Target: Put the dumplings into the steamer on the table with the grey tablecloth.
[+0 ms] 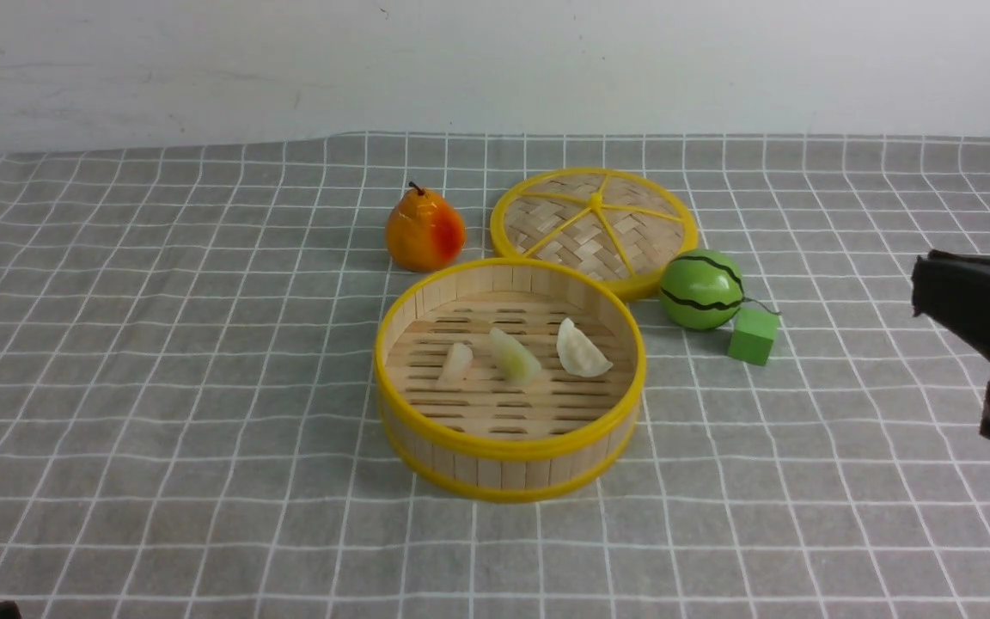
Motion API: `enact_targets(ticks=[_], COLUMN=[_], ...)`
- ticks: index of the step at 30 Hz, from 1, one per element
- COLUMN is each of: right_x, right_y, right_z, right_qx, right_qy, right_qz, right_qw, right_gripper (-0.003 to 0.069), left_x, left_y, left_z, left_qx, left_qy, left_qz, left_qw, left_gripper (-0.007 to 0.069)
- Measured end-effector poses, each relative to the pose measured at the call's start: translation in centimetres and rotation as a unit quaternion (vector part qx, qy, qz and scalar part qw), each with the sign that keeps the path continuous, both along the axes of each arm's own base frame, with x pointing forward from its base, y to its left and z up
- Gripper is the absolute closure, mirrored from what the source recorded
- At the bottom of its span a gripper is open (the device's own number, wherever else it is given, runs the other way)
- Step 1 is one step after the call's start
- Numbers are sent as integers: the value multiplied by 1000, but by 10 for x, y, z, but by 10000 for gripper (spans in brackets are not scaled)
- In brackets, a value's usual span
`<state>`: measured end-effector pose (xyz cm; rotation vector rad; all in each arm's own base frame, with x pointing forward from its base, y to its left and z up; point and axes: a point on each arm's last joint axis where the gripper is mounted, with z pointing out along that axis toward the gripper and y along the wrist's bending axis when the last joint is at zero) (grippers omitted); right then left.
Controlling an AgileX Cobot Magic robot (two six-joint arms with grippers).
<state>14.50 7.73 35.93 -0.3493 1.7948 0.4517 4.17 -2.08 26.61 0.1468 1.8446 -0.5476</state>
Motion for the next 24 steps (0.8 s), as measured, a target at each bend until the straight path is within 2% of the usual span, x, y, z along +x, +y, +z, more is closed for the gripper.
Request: enact_targets(ticks=[13,19,23,24], right_x=[-2,-25,-51,-61], right_y=[-1,-13,-33,-43], right_z=[-8,-38,-68,-81], right_qx=[-8,-1,11,16], right_qy=[15,5,-54,-77], right_qz=[2,-3,-34,-61], right_qw=[1000,1000,998,995], right_gripper=[675,680,680,680], left_x=[0,0,0,0], left_y=[0,0,0,0], left_z=[-1,-1,-1,-1], left_qx=[2,2,2,2], left_qy=[3,4,4,4], left_qz=[0,0,0,0], left_qw=[1000,1000,1000,1000], left_gripper=[526,526,526,526])
